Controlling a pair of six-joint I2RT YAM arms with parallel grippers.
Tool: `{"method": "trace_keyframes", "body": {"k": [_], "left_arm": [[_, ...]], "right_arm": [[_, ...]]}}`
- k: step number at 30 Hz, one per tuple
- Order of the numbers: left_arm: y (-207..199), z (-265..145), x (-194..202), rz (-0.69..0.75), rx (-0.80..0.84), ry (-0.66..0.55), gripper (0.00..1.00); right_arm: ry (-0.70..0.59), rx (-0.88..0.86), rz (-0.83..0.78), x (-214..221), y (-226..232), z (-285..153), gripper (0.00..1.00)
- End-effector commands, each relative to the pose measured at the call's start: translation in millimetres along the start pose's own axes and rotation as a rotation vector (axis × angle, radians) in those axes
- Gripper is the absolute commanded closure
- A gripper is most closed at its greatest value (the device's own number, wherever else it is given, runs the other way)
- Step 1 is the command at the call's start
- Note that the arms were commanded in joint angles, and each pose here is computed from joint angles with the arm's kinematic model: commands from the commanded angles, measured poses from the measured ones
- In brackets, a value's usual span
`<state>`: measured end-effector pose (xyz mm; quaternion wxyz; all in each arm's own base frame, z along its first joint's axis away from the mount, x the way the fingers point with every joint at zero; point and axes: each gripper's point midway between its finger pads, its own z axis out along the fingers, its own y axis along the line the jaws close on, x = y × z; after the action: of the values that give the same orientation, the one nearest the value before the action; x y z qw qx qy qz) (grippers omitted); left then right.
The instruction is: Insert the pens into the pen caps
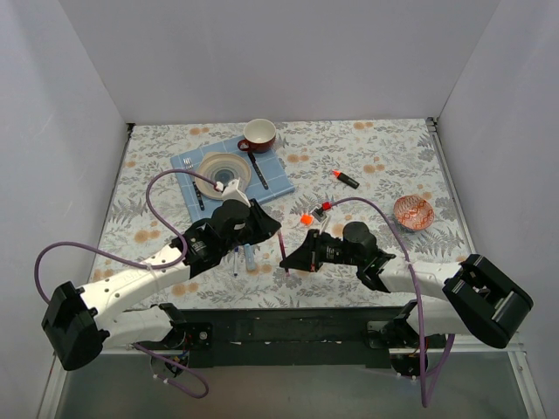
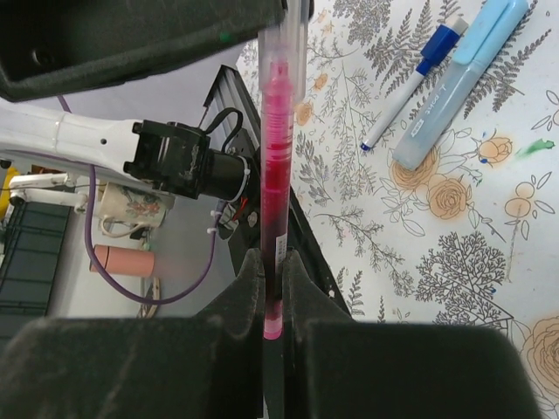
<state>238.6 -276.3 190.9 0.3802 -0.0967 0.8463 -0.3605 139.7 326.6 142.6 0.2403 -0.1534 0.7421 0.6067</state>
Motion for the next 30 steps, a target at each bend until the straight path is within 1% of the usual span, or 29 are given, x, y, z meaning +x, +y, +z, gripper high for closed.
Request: {"method": "trace_keyframes", "body": {"k": [1, 4, 11, 15, 16, 18, 19, 21, 22, 25, 28, 29, 30], "left_arm": [[-7.4, -8.3, 3.9, -0.001, 0.051, 0.022, 1.0], [-14.2, -10.9, 7.9, 0.007, 0.083, 0.041, 1.0], [-26.1, -14.1, 11.8, 0.029, 0.123, 0.067, 1.0], [-37.7, -20.2, 10.6, 0.05, 0.166, 0.078, 1.0], [-40.4, -23.1, 8.8, 0.065, 0.18, 0.075, 0.95], [-46.4, -27.8, 1.8, 0.076, 0.2, 0.053, 0.82], [-49.4, -30.7, -0.8, 0.092, 0.214, 0.044, 0.65], [-58.8, -40.8, -9.7, 0.102, 0.254, 0.014, 0.5], [-62.0, -44.4, -12.4, 0.109, 0.271, 0.004, 0.4], [-73.1, -57.4, -22.5, 0.119, 0.336, -0.041, 0.29], [-82.1, -66.6, -25.2, 0.16, 0.4, -0.058, 0.25], [-83.6, -68.0, -26.2, 0.187, 0.411, -0.066, 0.22], [-88.9, -71.9, -22.6, 0.201, 0.445, -0.046, 0.21]], "right_arm": [[-0.075, -0.053, -0.072, -31.2, 25.4, 7.4, 0.99], [-0.08, -0.024, -0.09, -37.6, 22.9, 9.5, 0.99], [-0.141, 0.031, -0.148, -58.0, 22.2, 5.7, 0.99], [-0.151, 0.018, -0.205, -63.9, 32.1, 1.8, 0.99], [-0.15, 0.014, -0.215, -63.7, 33.6, 1.0, 0.99], [-0.145, 0.0, -0.237, -61.3, 37.4, -2.7, 0.99], [-0.145, -0.004, -0.244, -60.4, 38.7, -4.4, 0.99], [-0.146, -0.016, -0.253, -56.8, 41.9, -9.8, 0.99], [-0.149, -0.019, -0.257, -56.1, 42.8, -12.1, 0.99], [-0.154, -0.033, -0.279, -54.0, 50.4, -19.8, 0.99], [-0.15, -0.049, -0.302, -52.4, 58.7, -26.0, 0.99], [-0.149, -0.055, -0.308, -52.4, 61.1, -27.6, 0.99], [-0.153, -0.065, -0.319, -52.1, 65.2, -30.5, 0.99]]}}
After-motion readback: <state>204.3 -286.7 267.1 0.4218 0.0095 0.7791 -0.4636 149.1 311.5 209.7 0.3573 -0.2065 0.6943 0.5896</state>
